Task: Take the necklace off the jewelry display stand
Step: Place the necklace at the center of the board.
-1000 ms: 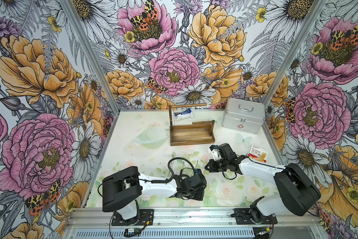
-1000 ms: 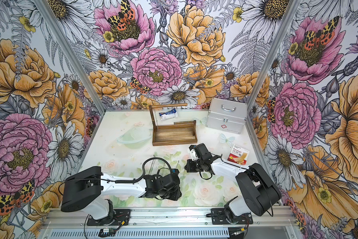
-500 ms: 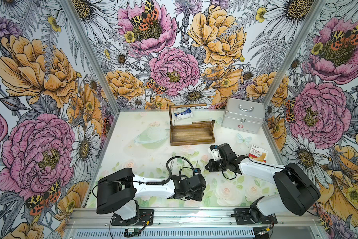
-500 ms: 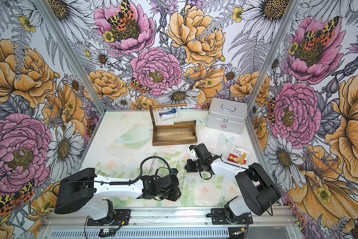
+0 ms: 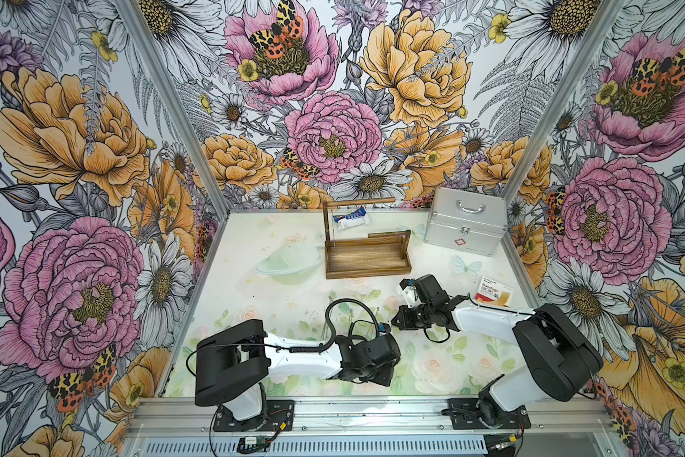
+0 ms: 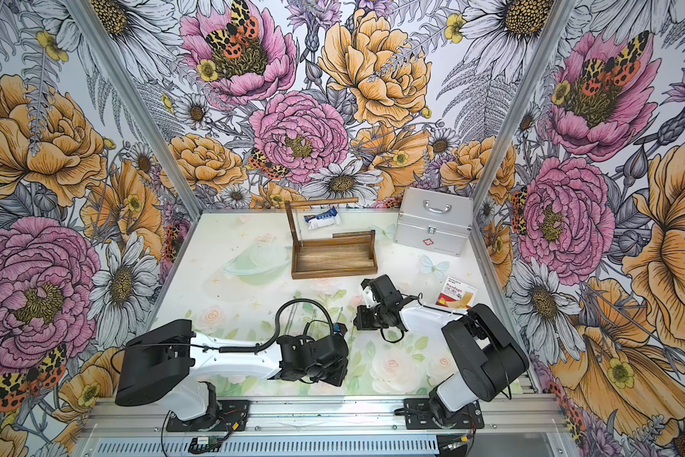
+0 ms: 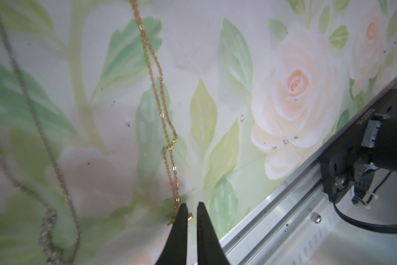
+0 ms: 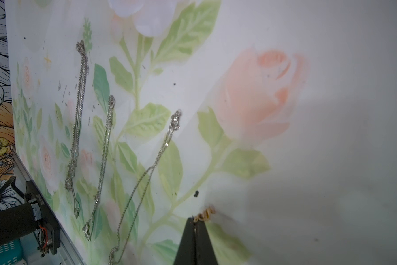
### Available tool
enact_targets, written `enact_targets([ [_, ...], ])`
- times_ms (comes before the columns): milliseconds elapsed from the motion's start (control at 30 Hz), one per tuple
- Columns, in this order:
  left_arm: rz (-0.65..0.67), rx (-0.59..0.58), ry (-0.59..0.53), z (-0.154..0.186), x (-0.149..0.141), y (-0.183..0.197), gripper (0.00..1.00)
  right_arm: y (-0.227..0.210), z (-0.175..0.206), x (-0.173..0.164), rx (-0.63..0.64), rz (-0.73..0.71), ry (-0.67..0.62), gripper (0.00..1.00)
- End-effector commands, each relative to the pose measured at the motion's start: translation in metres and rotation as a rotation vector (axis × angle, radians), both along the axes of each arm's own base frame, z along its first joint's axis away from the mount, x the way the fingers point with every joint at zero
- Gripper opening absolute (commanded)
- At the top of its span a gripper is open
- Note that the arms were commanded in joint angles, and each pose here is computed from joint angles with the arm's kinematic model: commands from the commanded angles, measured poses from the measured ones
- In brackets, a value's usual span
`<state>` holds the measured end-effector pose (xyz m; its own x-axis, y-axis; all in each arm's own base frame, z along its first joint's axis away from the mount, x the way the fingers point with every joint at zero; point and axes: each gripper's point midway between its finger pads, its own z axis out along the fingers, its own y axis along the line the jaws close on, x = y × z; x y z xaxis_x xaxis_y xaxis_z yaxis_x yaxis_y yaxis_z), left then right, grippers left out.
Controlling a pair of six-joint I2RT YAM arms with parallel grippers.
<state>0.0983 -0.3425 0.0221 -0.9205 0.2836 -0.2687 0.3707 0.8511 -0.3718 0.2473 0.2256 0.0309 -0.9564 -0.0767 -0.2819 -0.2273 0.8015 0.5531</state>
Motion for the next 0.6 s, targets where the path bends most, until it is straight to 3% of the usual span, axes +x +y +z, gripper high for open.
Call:
enact_targets([
  [0,-0.001,0.002,-0.004,-0.001,0.005,-0.003,0.11,0.006,0.004,0.012,-0.003,0.009,-0.045,0.0],
  [567,0.006,0.048,0.045,-0.018,-0.007,0.01,0.09,0.008,0.002,0.022,-0.021,0.005,-0.053,0.0],
])
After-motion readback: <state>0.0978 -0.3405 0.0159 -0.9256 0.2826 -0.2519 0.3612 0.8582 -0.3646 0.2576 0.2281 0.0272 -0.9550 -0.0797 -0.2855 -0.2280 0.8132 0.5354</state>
